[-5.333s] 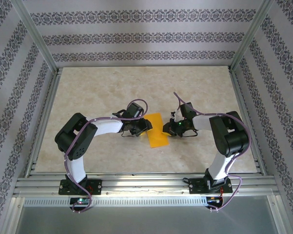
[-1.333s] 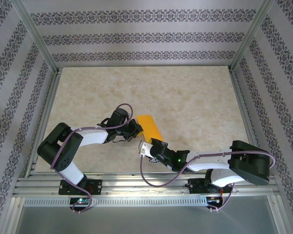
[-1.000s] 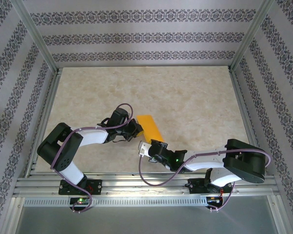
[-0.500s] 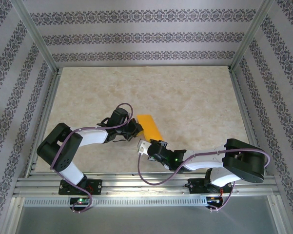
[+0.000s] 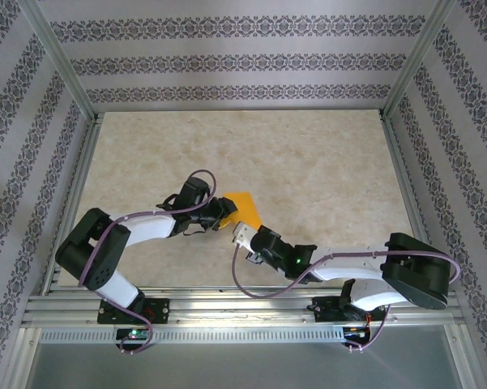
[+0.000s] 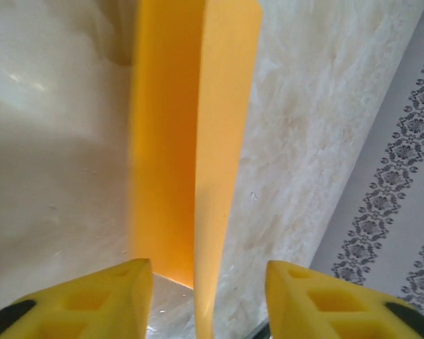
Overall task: Fold a paper plane with a square sheet of paper (pick it up from the middle)
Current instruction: Third fold the triangle at the center of the table.
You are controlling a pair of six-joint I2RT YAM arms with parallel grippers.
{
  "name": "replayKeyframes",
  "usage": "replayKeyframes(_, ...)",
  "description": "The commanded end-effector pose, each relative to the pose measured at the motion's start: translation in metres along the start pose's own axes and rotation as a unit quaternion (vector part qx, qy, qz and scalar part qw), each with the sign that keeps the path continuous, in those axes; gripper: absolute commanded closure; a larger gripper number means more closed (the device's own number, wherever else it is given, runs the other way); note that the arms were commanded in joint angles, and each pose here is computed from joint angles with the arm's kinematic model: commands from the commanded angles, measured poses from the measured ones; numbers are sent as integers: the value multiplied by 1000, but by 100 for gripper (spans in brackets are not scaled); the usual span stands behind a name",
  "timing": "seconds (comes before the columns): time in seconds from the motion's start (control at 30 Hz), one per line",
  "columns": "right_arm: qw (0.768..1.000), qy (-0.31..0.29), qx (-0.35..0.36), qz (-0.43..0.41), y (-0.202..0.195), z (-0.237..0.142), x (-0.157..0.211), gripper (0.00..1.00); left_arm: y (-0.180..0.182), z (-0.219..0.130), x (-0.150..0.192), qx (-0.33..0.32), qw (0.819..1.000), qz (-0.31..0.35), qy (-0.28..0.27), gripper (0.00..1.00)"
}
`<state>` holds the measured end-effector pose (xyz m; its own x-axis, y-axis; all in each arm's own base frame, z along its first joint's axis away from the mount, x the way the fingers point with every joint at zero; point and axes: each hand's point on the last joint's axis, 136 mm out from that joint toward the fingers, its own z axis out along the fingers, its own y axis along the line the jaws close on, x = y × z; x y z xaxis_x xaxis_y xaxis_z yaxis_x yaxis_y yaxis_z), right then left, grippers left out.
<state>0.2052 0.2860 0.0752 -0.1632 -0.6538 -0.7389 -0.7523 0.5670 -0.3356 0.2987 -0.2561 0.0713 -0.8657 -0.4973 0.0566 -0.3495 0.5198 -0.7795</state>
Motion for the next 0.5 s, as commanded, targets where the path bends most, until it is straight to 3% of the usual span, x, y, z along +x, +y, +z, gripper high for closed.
replayKeyframes(0.0,988,-10,-102,115,20,-1,-11,100,7,-26,-13,-36,998,24,-35,48)
replayKeyframes(0.1,962,-10,-166,217,20,3,-17,100,13,-46,-22,-64,995,49,-57,46)
replayKeyframes(0.23,929,12,-238,282,24,6,-28,100,12,-62,-30,-69,993,68,-65,47)
replayKeyframes(0.47,874,29,-315,368,27,14,-43,100,-24,-54,-35,-35,990,132,-24,56)
